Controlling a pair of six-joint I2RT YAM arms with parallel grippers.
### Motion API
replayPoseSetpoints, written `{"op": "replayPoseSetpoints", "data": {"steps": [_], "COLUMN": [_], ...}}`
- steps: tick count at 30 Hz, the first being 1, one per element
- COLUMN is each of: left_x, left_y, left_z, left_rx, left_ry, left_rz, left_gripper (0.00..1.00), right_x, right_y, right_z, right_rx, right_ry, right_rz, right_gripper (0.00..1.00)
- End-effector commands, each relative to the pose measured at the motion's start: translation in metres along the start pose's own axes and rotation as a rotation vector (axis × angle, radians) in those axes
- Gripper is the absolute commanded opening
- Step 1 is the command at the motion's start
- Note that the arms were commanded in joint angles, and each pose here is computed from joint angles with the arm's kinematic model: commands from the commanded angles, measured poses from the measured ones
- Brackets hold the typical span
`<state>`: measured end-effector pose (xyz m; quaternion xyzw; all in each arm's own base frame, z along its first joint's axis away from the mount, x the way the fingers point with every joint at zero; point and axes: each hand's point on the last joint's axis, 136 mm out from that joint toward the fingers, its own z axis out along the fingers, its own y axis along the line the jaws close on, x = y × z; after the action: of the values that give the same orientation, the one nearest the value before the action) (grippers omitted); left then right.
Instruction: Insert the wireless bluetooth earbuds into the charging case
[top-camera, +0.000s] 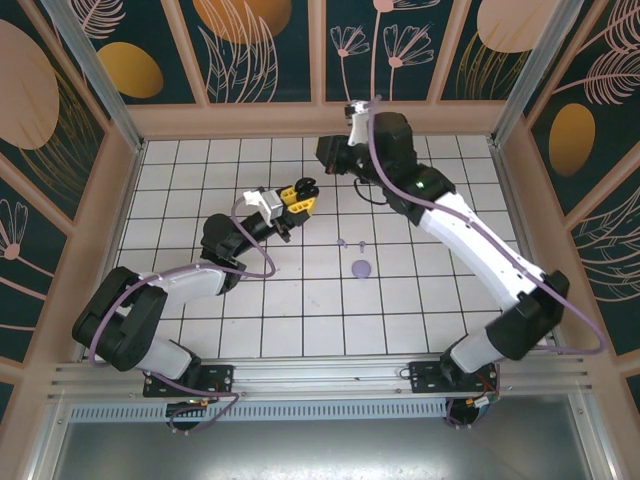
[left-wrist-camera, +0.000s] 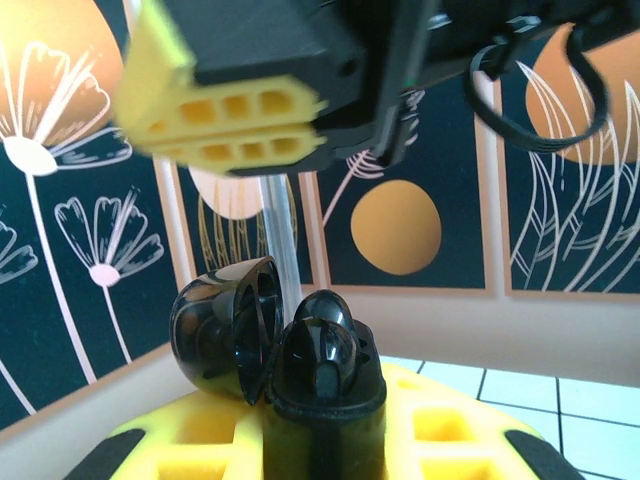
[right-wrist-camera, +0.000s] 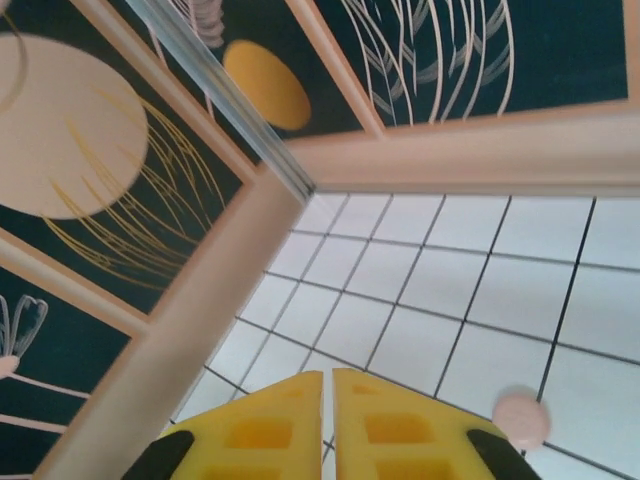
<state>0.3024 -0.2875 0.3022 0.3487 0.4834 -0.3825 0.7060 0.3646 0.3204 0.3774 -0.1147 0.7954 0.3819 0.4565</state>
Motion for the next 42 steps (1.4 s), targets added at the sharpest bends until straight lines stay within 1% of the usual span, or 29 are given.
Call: {"op": "replayPoseSetpoints", "data": {"steps": [1,4,7,12,15,18,20,22,23,24,25,26,27,29,33,36,38,40,42], "left_x": [0.010,0.011,0.013,0.013,0.013,0.014,0.014,0.015,0.015,0.016,0.016,0.018,0.020,0.030,0.064,0.096,0.121,0.144,0.161], "left_y": [-0.009,-0.009,-0.008,-0.005,-0.004,-0.002,-0.002,-0.002,-0.002,-0.002,-0.002,-0.002,0.000,0.005,0.013,0.015,0.016,0.015,0.016], "left_z": [-0.001,-0.001,0.000,0.003,0.004,0.006,0.007,0.006,0.006,0.005,0.003,0.001,0.000,-0.004,-0.010,-0.016,-0.018,-0.021,-0.026], "left_rx": [0.043,0.049,0.046,0.039,0.031,0.030,0.033,0.033,0.032,0.028,0.024,0.012,-0.001,-0.043,-0.125,-0.180,-0.223,-0.263,-0.303], "left_ry": [0.029,0.033,0.041,0.040,0.038,0.036,0.032,0.027,0.023,0.021,0.017,0.015,0.014,0.031,0.129,0.235,0.331,0.415,0.472], "left_rz": [0.010,0.009,0.008,0.004,0.002,-0.003,-0.013,-0.026,-0.037,-0.048,-0.063,-0.083,-0.102,-0.175,-0.371,-0.548,-0.664,-0.760,-0.823], "left_gripper": [0.00,0.00,0.00,0.00,0.00,0.00,0.00,0.00,0.00,0.00,0.00,0.00,0.00,0.00,0.00,0.00,0.00,0.00,0.00], "right_x": [0.029,0.042,0.053,0.072,0.081,0.078,0.065,0.047,0.036,0.031,0.023,0.019,0.017,0.021,0.048,0.073,0.089,0.102,0.112], "right_y": [-0.007,-0.011,-0.010,-0.001,0.006,0.009,0.000,-0.017,-0.028,-0.038,-0.046,-0.054,-0.059,-0.069,-0.085,-0.100,-0.108,-0.115,-0.122], "right_z": [0.014,0.029,0.033,0.020,0.007,-0.007,-0.016,-0.027,-0.035,-0.041,-0.050,-0.057,-0.063,-0.070,-0.070,-0.068,-0.066,-0.064,-0.062], "right_rx": [0.013,0.018,0.009,-0.002,-0.010,-0.001,0.052,0.128,0.168,0.201,0.217,0.232,0.237,0.249,0.282,0.303,0.314,0.329,0.345], "right_ry": [0.179,0.255,0.305,0.367,0.378,0.341,0.264,0.169,0.112,0.073,0.028,-0.004,-0.026,-0.041,-0.009,0.012,0.030,0.048,0.062], "right_rz": [-0.023,-0.032,-0.041,-0.069,-0.083,-0.072,-0.052,-0.015,0.013,0.040,0.068,0.096,0.115,0.145,0.175,0.209,0.226,0.237,0.237], "right_gripper": [0.09,0.07,0.02,0.00,0.00,0.00,0.00,0.00,0.05,0.07,0.11,0.19,0.21,0.25,0.27,0.27,0.28,0.30,0.32]}}
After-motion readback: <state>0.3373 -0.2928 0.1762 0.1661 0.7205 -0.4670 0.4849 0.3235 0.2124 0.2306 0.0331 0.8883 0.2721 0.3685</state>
